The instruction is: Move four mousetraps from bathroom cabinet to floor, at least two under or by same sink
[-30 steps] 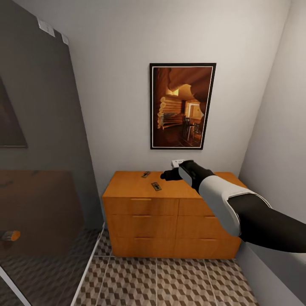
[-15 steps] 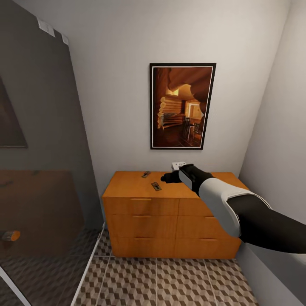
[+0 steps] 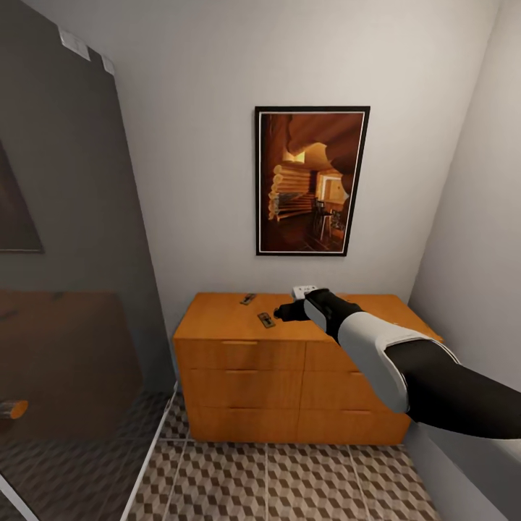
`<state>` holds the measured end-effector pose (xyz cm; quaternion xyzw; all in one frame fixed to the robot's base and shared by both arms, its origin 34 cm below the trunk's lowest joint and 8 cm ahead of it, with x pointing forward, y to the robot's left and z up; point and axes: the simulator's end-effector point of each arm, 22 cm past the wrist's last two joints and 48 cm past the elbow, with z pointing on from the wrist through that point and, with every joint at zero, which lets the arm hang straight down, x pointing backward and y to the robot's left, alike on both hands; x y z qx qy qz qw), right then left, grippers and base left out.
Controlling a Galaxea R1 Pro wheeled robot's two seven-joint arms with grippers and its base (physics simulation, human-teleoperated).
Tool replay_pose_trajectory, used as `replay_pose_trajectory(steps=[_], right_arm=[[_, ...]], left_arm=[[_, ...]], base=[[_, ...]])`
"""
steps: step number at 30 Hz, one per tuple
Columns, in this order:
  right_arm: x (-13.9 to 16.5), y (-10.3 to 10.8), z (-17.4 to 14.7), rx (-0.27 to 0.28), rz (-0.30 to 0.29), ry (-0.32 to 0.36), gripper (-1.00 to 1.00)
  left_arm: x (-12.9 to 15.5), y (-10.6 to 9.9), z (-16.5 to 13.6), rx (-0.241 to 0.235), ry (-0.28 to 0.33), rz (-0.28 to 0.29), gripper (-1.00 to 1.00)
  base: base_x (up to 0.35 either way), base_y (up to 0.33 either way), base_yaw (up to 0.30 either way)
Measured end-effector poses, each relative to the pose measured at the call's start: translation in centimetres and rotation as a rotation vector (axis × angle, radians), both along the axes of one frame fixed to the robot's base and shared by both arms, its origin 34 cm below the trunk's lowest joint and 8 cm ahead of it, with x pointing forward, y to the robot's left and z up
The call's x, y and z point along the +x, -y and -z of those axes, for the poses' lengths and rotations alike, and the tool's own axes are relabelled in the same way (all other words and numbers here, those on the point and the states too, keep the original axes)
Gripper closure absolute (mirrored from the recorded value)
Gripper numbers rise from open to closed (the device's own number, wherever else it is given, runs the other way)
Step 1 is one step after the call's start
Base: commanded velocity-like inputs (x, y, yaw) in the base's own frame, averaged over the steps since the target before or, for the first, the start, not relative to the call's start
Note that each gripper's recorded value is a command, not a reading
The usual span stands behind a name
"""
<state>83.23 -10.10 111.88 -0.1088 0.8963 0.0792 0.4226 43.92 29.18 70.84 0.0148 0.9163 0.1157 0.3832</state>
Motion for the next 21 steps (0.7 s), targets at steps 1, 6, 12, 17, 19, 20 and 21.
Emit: replay_pose_trajectory(steps=[1, 6, 12, 17, 19, 20, 21], right_arm=[[-0.1, 0.0, 0.3, 0.000, 0.000, -0.004, -1.00], [-0.7, 0.0, 1.7, 0.000, 0.000, -0.024, -1.00], [-1.0, 0.0, 2.7, 0.003, 0.000, -0.024, -1.00], [-1.1, -0.1, 3.2, 0.007, -0.001, -0.017, -1.00], [-1.2, -0.1, 3.5, 0.007, -0.001, -0.018, -1.00], [-1.3, -0.1, 3.7, 0.008, -0.001, -0.019, -1.00], [-1.3, -0.1, 3.7, 0.008, -0.001, -0.019, -1.00]], left_arm=[[0.0, 0.0, 0.0, 0.000, 0.000, 0.000, -1.00], [0.0, 0.0, 0.0, 0.000, 0.000, 0.000, -1.00], [0.0, 0.0, 0.0, 0.000, 0.000, 0.000, -1.00], [0.0, 0.0, 0.0, 0.000, 0.000, 0.000, -1.00], [0.0, 0.0, 0.0, 0.000, 0.000, 0.000, -1.00], [0.0, 0.0, 0.0, 0.000, 0.000, 0.000, -1.00], [0.0, 0.0, 0.0, 0.000, 0.000, 0.000, -1.00]], base=[[0.014, 0.000, 0.000], [0.007, 0.000, 0.000], [0.002, 0.000, 0.000], [0.000, 0.000, 0.000], [0.000, 0.000, 0.000], [0.000, 0.000, 0.000], [0.005, 0.000, 0.000]])
